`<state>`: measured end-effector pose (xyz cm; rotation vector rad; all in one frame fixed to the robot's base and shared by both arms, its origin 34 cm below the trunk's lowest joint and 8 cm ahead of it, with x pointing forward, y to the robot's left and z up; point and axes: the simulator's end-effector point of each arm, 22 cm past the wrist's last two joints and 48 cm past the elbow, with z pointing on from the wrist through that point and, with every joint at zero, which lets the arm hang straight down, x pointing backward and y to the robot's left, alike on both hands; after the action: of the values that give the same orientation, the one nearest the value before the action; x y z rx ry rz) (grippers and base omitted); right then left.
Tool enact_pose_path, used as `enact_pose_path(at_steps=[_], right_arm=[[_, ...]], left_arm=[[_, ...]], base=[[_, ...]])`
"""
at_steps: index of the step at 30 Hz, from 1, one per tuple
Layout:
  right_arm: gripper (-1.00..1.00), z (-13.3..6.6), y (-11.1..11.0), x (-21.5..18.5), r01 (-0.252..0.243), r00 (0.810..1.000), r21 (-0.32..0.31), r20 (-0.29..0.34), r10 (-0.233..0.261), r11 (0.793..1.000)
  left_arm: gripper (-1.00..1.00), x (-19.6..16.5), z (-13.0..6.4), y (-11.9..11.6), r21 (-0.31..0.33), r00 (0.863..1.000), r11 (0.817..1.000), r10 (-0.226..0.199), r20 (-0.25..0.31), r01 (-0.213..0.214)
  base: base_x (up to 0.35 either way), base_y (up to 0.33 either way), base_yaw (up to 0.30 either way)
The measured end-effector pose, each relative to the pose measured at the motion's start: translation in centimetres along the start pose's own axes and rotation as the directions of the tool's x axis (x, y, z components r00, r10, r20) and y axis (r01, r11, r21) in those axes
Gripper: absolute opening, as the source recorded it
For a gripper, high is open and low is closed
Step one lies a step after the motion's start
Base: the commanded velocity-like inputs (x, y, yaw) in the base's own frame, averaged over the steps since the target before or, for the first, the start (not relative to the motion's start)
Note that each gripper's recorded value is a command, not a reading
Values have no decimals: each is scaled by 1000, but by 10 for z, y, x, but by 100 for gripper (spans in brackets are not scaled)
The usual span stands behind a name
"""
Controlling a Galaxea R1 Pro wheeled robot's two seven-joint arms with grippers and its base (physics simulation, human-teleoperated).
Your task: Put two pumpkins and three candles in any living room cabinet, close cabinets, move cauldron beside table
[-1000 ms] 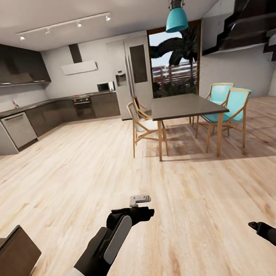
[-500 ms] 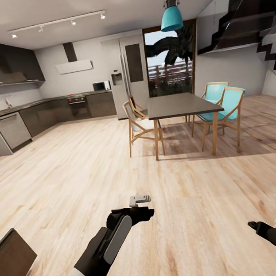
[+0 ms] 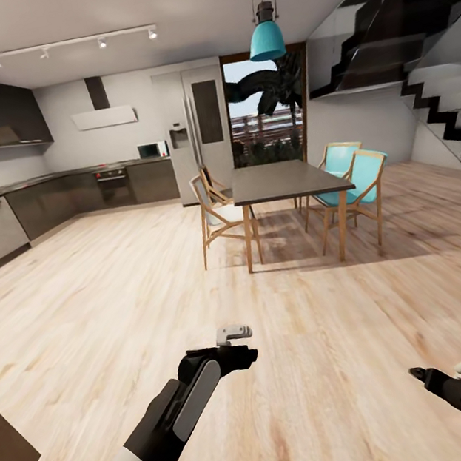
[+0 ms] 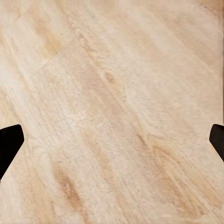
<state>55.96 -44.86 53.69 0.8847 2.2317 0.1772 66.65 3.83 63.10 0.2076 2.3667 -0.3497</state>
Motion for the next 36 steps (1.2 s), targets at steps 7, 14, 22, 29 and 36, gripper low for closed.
enact_pose_path(at_steps=[7, 14, 22, 29, 36], right_arm=[[100, -2, 2, -2, -1, 1000, -7, 6, 2, 1000], [100, -4, 4, -5, -2, 1000, -12, 12, 2, 1000], [100, -7, 6, -8, -3, 1000, -18, 19, 4, 1000], [100, -9, 8, -10, -4, 1000, -24, 25, 5, 1000], [100, -11, 9, -12, -5, 1000, -29, 31, 6, 1000]], left_arm=[[100, -3, -3, -1, -2, 1000, 1000, 2, 8, -2], [100, -6, -6, -1, -2, 1000, 1000, 5, 15, -5], [100, -10, -10, -2, -3, 1000, 1000, 8, 24, -8], [100, -13, -13, -3, -3, 999, 1000, 10, 32, -10], [100, -16, -16, -4, -4, 999, 1000, 13, 39, -13]], base=[[105, 21, -231], [85, 2, -232], [74, 0, -232], [18, 0, -232], [1, 0, -232]])
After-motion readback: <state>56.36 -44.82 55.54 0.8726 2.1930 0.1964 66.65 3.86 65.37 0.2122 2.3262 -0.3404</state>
